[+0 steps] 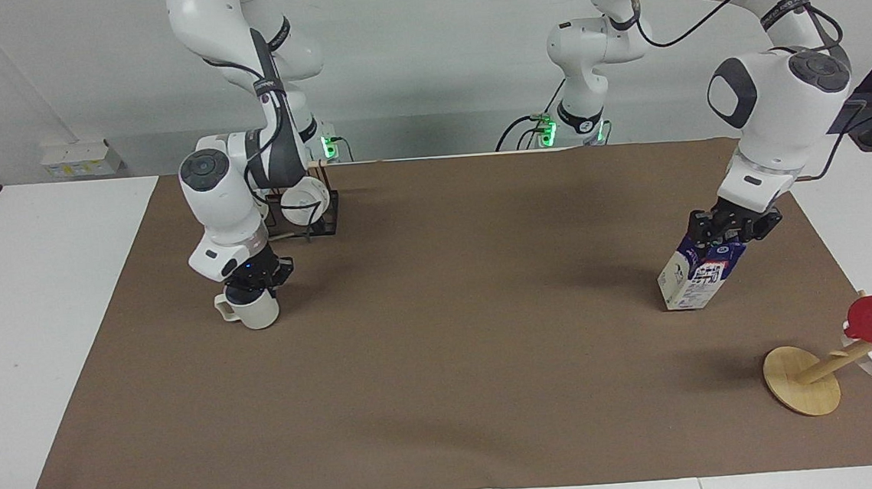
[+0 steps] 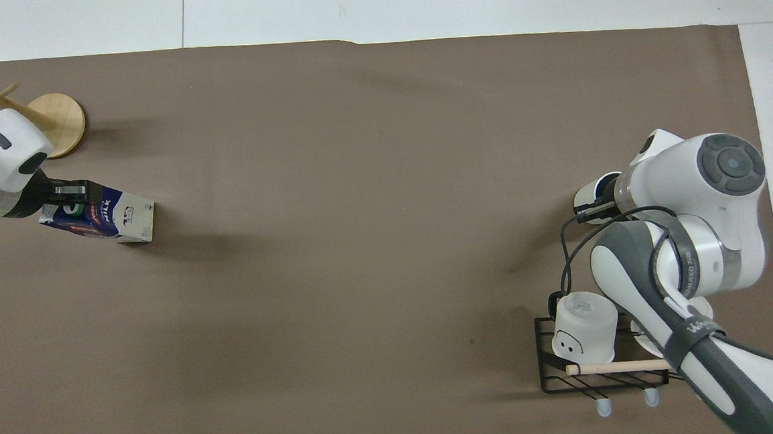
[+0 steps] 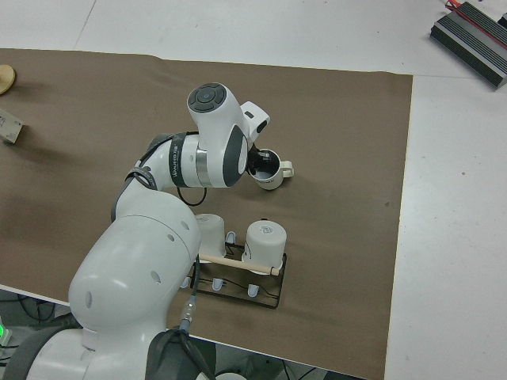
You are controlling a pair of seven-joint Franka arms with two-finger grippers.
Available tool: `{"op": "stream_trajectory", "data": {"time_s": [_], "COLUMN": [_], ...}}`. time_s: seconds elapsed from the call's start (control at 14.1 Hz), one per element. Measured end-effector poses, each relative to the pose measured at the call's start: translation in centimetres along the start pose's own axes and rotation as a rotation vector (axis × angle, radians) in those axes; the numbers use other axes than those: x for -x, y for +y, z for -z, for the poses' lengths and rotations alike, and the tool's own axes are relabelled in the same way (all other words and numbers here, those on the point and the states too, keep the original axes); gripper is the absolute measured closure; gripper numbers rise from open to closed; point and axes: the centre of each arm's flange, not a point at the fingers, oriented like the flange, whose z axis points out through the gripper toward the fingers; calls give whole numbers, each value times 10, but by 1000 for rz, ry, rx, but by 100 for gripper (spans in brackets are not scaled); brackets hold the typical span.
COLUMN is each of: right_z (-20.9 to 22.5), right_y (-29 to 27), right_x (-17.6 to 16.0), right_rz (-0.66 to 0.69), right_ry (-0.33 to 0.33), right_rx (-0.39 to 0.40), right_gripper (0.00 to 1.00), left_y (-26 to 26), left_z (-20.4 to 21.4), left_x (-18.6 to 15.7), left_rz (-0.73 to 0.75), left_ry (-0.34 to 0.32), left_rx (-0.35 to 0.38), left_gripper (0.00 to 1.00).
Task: Place cup and milk on table
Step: 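Lift the white mug with the right gripper while the left gripper grasps the carton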
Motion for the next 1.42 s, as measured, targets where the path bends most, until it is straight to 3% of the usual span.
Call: {"op": "stream_trajectory", "data": {"time_s": [0.21, 0.57, 0.85, 1.42], "right_z": [15, 78, 101, 99], "right_y": [0, -33, -104, -261], "right_x": [-8, -30, -35, -19], "right_rz": [2, 33, 9, 72], "right_ry": [-26, -92, -98, -66], "right_rx": [-1, -2, 9, -15], "right_gripper": [96, 96, 96, 96], "left_y": [0, -1, -1, -1], "left_z": [7, 11, 11, 27], "left_x": [-1, -3, -3, -2], "left_rz": [0, 0, 1, 0], "left_ry": [13, 21, 22, 45], "left_rx": [-1, -2, -2, -3], "left_gripper": [53, 53, 53, 53]}}
